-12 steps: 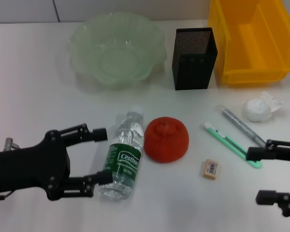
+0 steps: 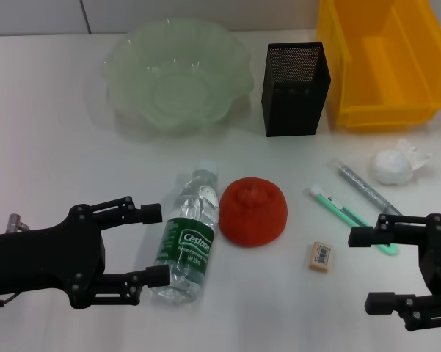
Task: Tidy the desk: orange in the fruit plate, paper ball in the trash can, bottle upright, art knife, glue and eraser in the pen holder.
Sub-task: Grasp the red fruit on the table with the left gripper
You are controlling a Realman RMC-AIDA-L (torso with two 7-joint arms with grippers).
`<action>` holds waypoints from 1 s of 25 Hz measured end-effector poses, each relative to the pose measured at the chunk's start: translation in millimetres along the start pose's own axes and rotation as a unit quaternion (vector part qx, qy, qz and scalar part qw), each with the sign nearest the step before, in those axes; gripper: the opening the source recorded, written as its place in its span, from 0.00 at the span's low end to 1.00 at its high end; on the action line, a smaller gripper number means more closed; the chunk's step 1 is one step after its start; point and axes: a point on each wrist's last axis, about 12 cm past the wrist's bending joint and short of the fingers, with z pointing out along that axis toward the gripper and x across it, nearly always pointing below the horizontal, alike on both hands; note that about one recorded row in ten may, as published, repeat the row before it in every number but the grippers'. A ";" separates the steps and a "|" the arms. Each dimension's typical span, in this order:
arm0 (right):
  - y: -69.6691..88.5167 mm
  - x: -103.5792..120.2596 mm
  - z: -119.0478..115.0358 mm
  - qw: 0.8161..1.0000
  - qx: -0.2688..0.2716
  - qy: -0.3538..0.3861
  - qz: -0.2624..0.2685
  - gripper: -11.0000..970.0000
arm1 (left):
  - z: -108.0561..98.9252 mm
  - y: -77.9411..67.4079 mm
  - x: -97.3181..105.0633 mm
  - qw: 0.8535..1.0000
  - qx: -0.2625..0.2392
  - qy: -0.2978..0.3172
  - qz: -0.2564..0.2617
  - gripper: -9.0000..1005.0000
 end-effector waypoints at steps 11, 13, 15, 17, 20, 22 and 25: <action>-2.2 1.9 -0.1 1.000 0.014 0.002 0.000 0.78 | 0.3 17.7 -14.7 0.998 -0.029 0.035 -0.051 0.82; -0.7 5.3 -3.1 1.000 0.028 0.003 0.003 0.78 | 4.6 31.0 -25.7 0.993 -0.048 0.070 -0.077 0.81; -0.5 7.0 -4.9 0.999 0.038 0.004 0.004 0.78 | 9.0 38.2 -33.0 0.991 -0.052 0.088 -0.087 0.81; 0.0 10.6 -8.1 0.998 0.055 0.006 0.008 0.78 | 18.9 50.2 -46.6 0.987 -0.055 0.110 -0.101 0.81; 3.0 15.2 -12.3 0.997 0.071 0.007 0.014 0.77 | 34.3 69.0 -65.2 0.976 -0.076 0.151 -0.138 0.81; 5.6 17.6 -15.0 0.997 0.079 0.005 0.017 0.77 | 47.0 85.0 -77.6 0.959 -0.112 0.193 -0.177 0.80; 8.4 20.3 -20.0 0.995 0.095 0.004 0.020 0.77 | 62.2 99.1 -90.8 0.932 -0.157 0.240 -0.219 0.80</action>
